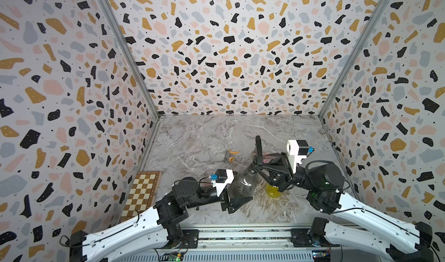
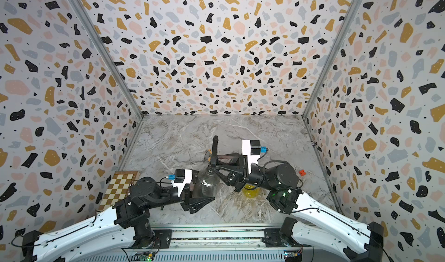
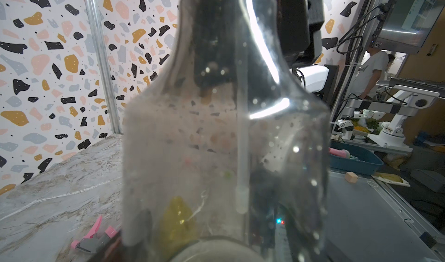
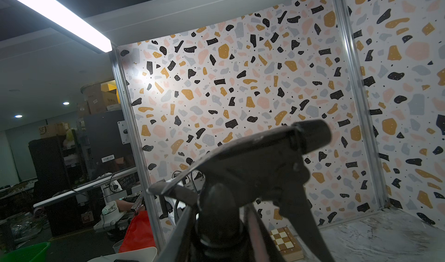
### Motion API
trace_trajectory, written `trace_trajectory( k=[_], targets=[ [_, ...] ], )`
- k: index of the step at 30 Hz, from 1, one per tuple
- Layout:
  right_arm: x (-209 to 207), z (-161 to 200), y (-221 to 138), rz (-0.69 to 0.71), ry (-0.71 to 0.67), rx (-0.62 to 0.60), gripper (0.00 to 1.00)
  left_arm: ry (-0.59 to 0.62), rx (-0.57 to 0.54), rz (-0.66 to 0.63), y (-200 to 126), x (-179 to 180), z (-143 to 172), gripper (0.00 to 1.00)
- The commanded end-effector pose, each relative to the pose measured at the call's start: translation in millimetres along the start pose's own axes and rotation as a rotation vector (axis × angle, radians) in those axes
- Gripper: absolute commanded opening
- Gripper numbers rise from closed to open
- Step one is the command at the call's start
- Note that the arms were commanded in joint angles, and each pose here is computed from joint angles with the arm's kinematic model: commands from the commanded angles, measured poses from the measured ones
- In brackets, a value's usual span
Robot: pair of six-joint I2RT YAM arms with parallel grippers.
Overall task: Attach spray nozzles to spray bottles
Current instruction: Insert the spray nozzle into the spray bottle.
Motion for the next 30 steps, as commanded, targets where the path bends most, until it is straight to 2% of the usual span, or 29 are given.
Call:
trace_trajectory(
  k=[1,10,19,30],
  targets=[
    [2,-2,5,-0.013,-0.004,-0.014,0.23,0.040,-0.155,0.020,-5,-5,-42,0.00],
    [-1,8,7,0.004,-0.011,0.019,0.23,0.040,-0.214,-0.013,-15,-4,-53,0.00],
    [-8,2,15,0.071,-0.023,0.001,0.24,0.040,-0.193,0.060,-15,-12,-55,0.00],
    [3,12,17,0.002,-0.028,0.029,0.24,0.038,-0.225,-0.018,-26,-7,-65,0.00]
  ],
)
Point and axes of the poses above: each gripper's point midway between its finger pads, its own y axis out along the fingers, its own x axis along the line the jaws close on, z = x × y, the point moved 6 cm from there along -y, back along the fingers, and after that the axes turned 7 degrees about y, right-handed, at the moved point
